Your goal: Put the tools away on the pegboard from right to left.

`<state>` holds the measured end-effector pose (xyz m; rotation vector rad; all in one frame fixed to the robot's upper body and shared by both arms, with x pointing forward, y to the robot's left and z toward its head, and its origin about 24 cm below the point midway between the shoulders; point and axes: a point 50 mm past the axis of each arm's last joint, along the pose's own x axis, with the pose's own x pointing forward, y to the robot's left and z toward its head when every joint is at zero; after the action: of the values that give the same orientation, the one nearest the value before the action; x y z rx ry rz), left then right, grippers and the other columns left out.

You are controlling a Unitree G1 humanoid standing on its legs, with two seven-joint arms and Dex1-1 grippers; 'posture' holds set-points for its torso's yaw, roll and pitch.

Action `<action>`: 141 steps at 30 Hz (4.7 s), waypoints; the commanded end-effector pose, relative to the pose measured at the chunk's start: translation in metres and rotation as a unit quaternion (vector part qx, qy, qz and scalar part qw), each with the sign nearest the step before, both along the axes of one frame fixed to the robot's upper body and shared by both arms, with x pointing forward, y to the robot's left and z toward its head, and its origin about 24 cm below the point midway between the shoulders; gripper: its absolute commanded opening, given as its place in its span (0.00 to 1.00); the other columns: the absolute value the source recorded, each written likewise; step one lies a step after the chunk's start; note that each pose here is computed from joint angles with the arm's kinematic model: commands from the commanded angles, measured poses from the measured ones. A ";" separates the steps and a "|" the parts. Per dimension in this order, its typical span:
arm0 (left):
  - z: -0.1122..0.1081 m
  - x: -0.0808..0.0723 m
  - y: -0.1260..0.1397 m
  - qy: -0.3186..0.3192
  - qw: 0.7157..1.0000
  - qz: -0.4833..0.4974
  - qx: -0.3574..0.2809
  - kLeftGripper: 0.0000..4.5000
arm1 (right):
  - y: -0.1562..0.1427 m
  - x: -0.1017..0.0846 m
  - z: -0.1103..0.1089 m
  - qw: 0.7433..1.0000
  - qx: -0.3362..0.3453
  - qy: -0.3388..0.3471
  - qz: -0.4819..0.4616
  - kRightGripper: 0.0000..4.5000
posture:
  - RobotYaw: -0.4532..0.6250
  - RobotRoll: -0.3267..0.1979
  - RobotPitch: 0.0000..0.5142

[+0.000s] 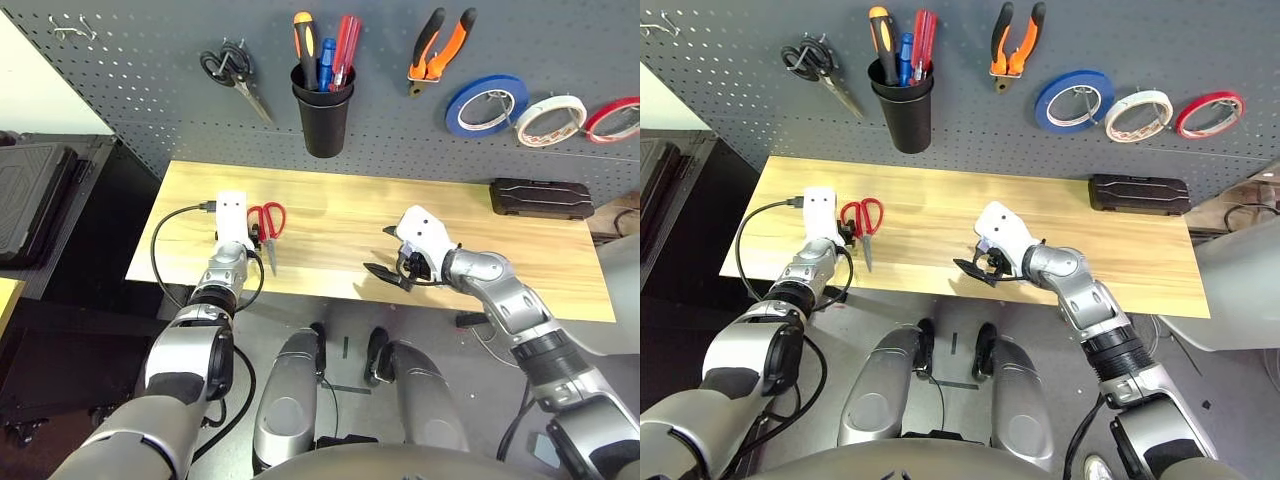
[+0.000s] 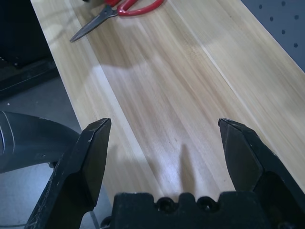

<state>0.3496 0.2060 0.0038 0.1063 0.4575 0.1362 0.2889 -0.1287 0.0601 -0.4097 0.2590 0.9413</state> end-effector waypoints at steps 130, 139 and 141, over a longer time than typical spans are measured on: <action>0.088 -0.055 0.075 -0.342 0.932 -0.119 -0.015 0.99 | -0.106 0.012 -0.001 0.802 0.200 -0.267 -0.496 1.00 | 0.57 0.62 0.29; 0.081 -0.057 0.100 -0.353 0.933 -0.067 -0.005 0.99 | -0.140 0.009 -0.006 0.759 0.179 -0.287 -0.556 1.00 | 0.55 0.62 0.28; 0.079 -0.056 0.099 -0.350 0.934 -0.069 -0.006 0.99 | -0.145 0.008 -0.007 0.753 0.178 -0.288 -0.565 1.00 | 0.55 0.62 0.29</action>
<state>0.2943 0.3036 0.0860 0.0715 -0.2703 0.0285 0.3001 -0.2676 0.0570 -0.1152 -0.2568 -0.3386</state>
